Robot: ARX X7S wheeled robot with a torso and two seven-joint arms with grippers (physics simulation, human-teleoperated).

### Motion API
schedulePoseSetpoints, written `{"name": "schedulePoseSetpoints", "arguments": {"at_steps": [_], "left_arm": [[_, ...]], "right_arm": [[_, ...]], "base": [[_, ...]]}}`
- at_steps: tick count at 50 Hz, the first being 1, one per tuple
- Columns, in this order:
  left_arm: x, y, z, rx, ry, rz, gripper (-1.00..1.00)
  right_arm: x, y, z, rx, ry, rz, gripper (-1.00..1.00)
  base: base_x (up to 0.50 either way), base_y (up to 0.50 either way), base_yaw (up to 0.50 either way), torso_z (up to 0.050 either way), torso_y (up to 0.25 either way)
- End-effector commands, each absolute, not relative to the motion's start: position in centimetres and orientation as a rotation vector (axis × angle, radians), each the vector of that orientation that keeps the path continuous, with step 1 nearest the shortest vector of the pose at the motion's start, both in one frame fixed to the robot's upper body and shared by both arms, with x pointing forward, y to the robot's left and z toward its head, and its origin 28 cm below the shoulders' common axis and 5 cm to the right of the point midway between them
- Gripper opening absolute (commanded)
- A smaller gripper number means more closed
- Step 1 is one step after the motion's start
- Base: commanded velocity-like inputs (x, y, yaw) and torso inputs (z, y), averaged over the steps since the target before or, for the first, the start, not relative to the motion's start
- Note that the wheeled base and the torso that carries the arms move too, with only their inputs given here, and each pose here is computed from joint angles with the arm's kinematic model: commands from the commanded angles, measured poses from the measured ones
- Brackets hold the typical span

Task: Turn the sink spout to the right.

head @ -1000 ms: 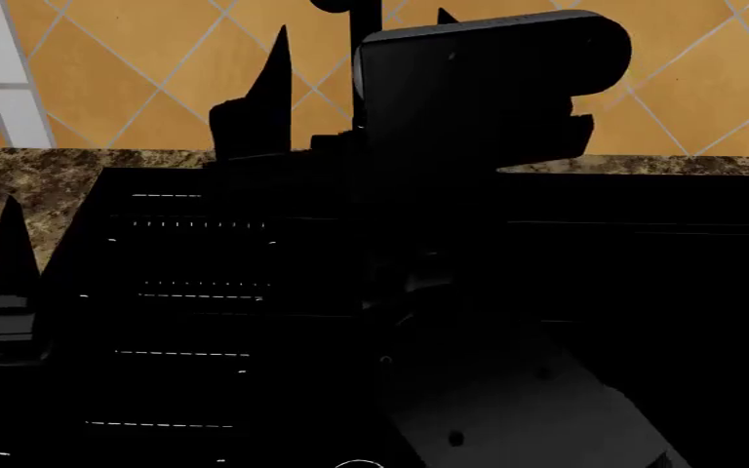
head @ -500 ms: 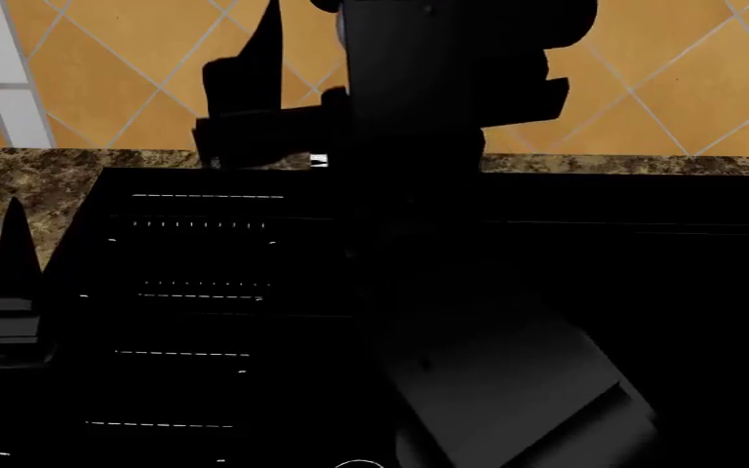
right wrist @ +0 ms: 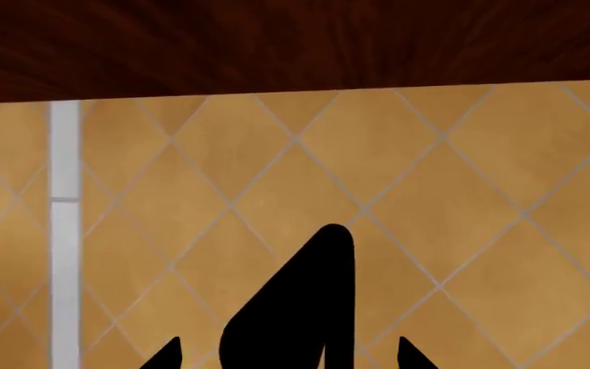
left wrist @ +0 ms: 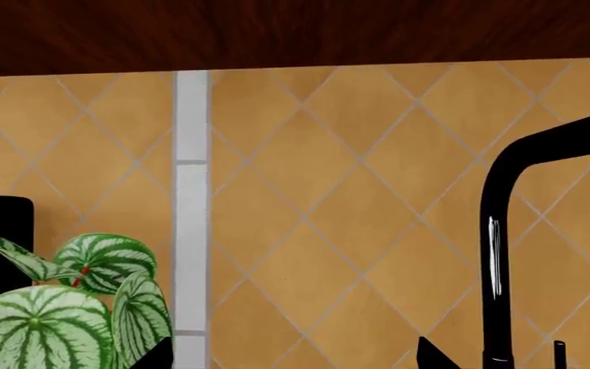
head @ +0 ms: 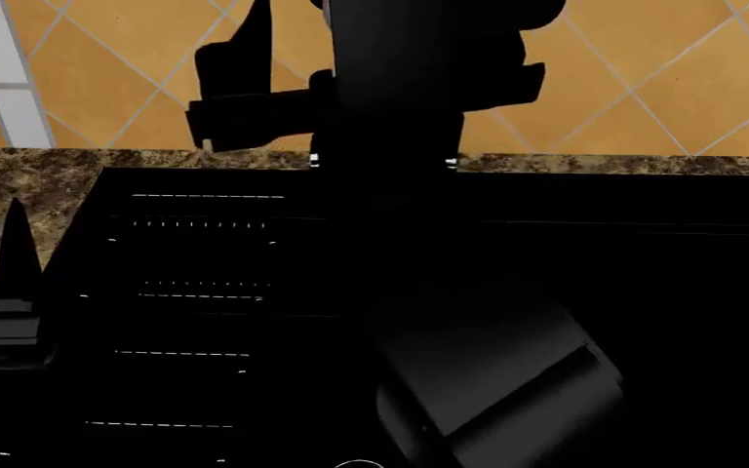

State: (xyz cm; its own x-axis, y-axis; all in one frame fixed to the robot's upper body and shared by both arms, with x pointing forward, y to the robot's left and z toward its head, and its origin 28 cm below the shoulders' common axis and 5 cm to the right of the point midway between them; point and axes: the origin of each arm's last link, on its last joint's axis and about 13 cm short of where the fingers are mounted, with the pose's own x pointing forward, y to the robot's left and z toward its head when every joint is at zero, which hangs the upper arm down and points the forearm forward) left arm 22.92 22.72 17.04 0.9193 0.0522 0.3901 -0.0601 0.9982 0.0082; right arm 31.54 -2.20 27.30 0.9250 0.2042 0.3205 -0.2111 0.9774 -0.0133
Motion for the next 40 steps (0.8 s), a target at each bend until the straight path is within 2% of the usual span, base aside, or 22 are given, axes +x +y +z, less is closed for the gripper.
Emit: {"name": "schedulePoseSetpoints", "arguments": {"at_steps": [1, 27, 40], "left_arm": [[22.9, 22.7, 17.0, 0.021, -0.402, 0.056, 1.0], [22.9, 22.7, 17.0, 0.028, -0.404, 0.055, 1.0], [22.9, 22.6, 17.1, 0.032, -0.403, 0.052, 1.0]], "right_arm": [[32.3, -2.2, 27.4, 0.027, -0.333, 0.206, 1.0], [33.8, -3.1, 27.4, 0.021, -0.34, 0.164, 1.0], [33.4, -3.9, 27.3, 0.025, -0.346, 0.127, 1.0]], "base": [[0.0, 0.0, 0.0, 0.0, 0.0], [0.0, 0.0, 0.0, 0.0, 0.0], [0.0, 0.0, 0.0, 0.0, 0.0]]}}
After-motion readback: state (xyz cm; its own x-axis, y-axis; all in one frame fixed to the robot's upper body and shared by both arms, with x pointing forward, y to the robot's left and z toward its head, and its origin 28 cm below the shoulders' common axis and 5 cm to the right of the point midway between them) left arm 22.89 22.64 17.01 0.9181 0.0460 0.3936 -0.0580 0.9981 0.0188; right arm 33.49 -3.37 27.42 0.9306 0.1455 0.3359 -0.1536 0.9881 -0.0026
